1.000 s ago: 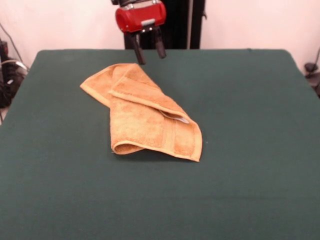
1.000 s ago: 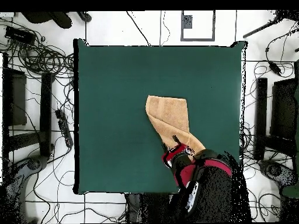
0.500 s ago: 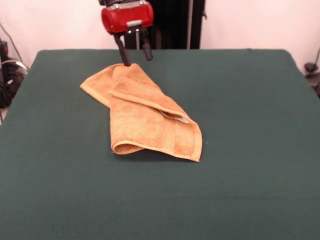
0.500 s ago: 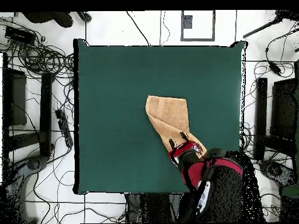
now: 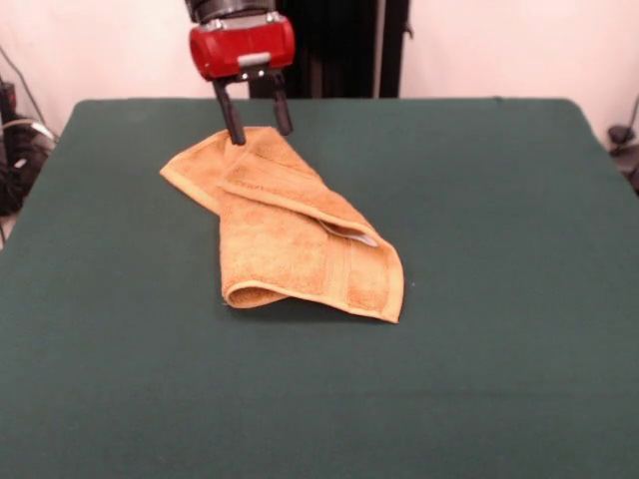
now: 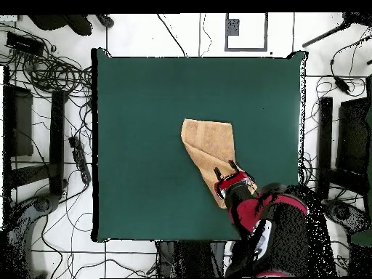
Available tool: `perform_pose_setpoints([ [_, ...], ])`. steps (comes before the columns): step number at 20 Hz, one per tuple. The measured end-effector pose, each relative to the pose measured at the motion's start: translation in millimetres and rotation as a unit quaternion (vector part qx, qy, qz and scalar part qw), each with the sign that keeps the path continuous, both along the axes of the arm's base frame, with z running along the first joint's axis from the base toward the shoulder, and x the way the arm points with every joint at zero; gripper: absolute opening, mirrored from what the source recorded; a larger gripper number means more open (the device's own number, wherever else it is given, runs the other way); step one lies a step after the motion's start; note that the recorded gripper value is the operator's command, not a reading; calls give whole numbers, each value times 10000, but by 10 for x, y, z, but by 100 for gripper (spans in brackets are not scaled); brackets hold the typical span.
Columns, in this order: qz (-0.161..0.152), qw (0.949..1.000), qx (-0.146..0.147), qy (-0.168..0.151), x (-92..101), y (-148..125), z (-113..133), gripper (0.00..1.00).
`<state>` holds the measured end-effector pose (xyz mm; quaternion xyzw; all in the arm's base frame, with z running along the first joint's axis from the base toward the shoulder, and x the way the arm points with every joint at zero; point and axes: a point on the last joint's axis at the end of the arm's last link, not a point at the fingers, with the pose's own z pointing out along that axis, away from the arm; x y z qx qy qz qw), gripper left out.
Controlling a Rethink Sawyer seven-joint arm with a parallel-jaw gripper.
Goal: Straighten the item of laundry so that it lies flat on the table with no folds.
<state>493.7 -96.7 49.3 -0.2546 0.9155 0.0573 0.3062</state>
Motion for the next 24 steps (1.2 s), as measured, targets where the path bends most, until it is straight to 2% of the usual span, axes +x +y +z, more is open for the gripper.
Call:
perform_pose_setpoints([
  [7,-242,9997,64,63,-24,-82,-130,100],
  [17,-223,9995,74,213,-72,-81,-307,100],
  [24,-378,9989,62,254,-84,-101,-417,100],
])
